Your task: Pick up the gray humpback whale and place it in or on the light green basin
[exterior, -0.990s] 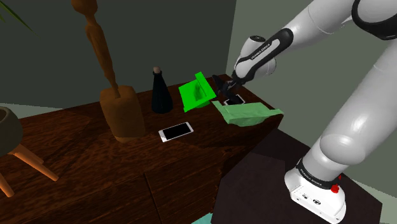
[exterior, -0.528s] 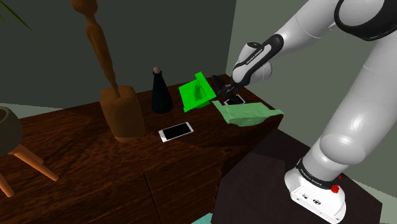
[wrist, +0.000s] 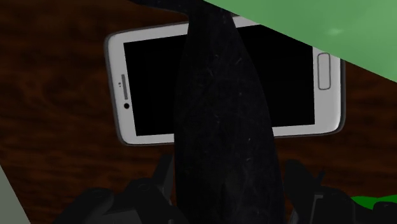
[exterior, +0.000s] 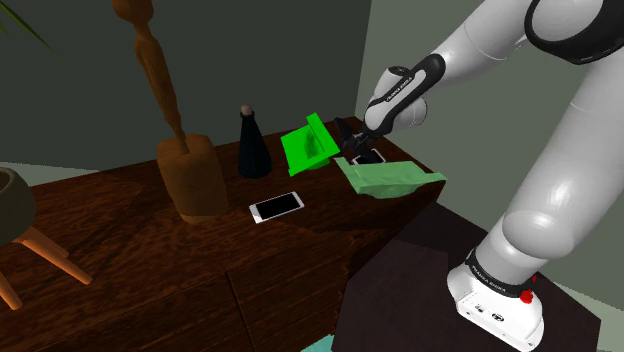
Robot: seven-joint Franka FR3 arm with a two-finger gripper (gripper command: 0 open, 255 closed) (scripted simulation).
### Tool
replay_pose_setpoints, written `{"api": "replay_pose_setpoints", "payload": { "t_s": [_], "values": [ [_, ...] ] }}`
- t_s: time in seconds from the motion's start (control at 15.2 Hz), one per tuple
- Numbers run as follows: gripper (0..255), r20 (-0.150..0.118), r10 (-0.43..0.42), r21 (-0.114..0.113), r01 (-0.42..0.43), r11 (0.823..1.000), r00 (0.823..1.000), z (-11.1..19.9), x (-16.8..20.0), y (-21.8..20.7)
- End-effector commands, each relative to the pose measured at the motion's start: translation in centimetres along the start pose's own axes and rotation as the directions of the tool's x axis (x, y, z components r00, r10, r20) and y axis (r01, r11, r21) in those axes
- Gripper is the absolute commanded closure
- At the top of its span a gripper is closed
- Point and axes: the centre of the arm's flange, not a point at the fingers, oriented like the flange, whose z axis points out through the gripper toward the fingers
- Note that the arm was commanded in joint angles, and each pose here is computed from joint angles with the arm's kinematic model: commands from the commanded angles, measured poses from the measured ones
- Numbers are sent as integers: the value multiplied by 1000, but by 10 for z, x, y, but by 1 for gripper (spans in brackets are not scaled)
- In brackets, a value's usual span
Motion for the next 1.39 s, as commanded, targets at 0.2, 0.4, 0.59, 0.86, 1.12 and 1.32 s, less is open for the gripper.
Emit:
{"api": "replay_pose_setpoints", "payload": {
  "t_s": [0.2,0.4,0.59,0.86,1.12,1.32],
  "values": [
    [255,2,1,0,-1,1000,1000,1,-1,0],
    [255,2,1,0,-1,1000,1000,1,-1,0],
    [255,2,1,0,-1,1000,1000,-14,4,1],
    [255,2,1,0,-1,1000,1000,-34,11,1],
    [255,2,1,0,-1,1000,1000,-54,17,1],
    [255,2,1,0,-1,1000,1000,-70,22,2]
  ]
}}
